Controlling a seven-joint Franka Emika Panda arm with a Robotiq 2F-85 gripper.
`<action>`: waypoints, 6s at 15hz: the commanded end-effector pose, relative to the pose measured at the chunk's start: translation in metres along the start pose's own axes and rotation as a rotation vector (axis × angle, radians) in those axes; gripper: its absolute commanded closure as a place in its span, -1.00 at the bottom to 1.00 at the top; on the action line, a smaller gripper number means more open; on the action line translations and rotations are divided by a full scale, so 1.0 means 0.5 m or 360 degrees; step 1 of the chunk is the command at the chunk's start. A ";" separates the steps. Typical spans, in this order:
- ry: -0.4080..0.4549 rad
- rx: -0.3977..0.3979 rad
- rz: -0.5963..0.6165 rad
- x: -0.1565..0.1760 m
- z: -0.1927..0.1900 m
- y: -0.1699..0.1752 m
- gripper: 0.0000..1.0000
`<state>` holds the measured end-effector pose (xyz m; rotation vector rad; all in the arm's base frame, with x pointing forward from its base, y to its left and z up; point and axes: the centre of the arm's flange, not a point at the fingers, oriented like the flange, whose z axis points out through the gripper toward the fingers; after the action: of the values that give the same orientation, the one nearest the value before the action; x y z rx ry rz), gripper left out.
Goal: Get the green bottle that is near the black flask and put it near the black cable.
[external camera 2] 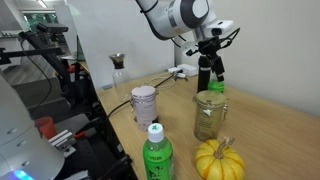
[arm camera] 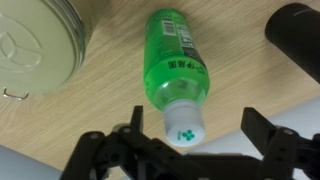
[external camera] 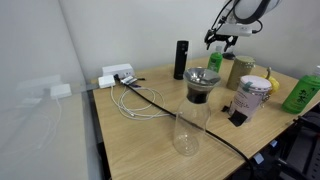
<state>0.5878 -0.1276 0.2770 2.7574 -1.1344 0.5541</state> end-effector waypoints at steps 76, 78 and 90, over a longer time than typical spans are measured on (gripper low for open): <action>0.0328 0.0780 -0.0759 -0.357 -0.345 -0.077 -1.00; 0.0311 0.0782 -0.0742 -0.360 -0.351 -0.066 -1.00; 0.0293 0.0789 -0.0736 -0.371 -0.350 -0.072 -1.00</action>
<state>0.4404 0.0615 0.3718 3.1240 -0.3210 1.1089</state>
